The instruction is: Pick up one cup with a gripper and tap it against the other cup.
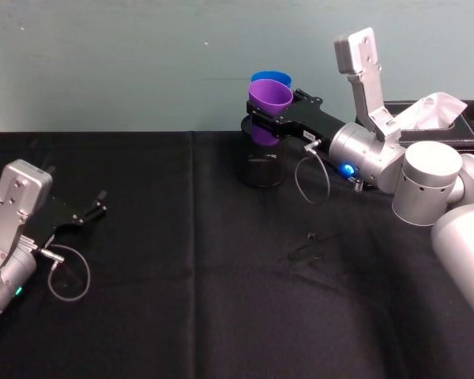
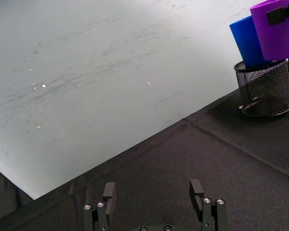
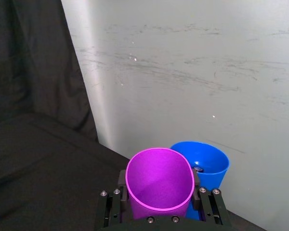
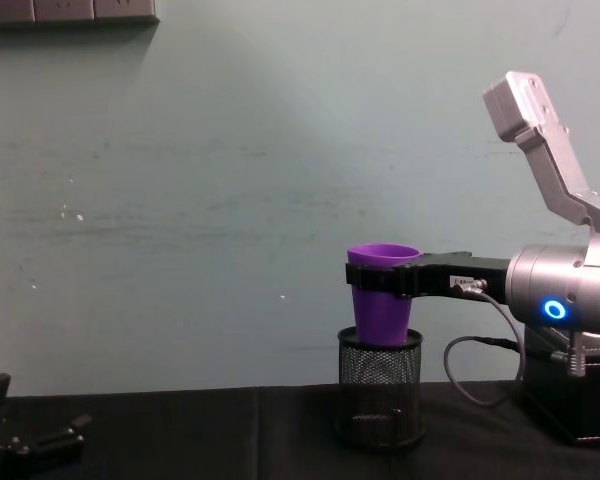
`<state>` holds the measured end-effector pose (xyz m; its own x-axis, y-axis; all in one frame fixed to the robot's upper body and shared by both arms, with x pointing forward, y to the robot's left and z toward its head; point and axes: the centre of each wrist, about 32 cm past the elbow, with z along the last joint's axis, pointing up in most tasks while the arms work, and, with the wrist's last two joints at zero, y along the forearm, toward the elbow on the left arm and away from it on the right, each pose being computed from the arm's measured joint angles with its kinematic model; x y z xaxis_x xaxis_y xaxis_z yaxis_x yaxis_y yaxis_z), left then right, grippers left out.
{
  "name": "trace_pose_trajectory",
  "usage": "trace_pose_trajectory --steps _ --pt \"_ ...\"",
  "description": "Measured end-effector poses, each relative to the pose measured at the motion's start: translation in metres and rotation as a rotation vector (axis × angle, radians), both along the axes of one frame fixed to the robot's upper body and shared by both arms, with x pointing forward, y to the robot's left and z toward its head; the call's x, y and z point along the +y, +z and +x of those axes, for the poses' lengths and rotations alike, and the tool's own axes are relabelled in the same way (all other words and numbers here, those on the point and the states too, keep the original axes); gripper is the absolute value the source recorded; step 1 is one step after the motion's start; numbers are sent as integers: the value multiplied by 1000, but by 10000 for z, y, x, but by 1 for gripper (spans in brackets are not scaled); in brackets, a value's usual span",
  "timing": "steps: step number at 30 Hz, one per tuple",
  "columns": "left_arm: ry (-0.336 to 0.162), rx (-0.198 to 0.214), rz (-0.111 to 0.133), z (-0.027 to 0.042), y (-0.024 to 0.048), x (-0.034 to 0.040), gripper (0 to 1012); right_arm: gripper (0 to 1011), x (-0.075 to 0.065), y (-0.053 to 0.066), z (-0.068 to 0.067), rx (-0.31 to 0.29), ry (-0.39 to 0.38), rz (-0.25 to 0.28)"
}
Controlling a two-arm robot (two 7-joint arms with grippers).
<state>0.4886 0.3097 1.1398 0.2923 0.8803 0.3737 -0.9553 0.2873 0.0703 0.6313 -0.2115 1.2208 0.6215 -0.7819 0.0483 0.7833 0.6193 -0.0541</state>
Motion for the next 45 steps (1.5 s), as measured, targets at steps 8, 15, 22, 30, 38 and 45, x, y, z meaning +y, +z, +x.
trace_pose_trajectory --steps 8,15,22,30,38,45 --pt "0 0 0 0 0 0 1000 720 0 0 0 0 0 0" --pt "0 0 0 0 0 0 1000 720 0 0 0 0 0 0" --pt "0 0 0 0 0 0 1000 720 0 0 0 0 0 0" --pt "0 0 0 0 0 0 1000 720 0 0 0 0 0 0" --pt "0 0 0 0 0 0 1000 721 0 0 0 0 0 0" --pt "0 0 0 0 0 0 1000 720 0 0 0 0 0 0"
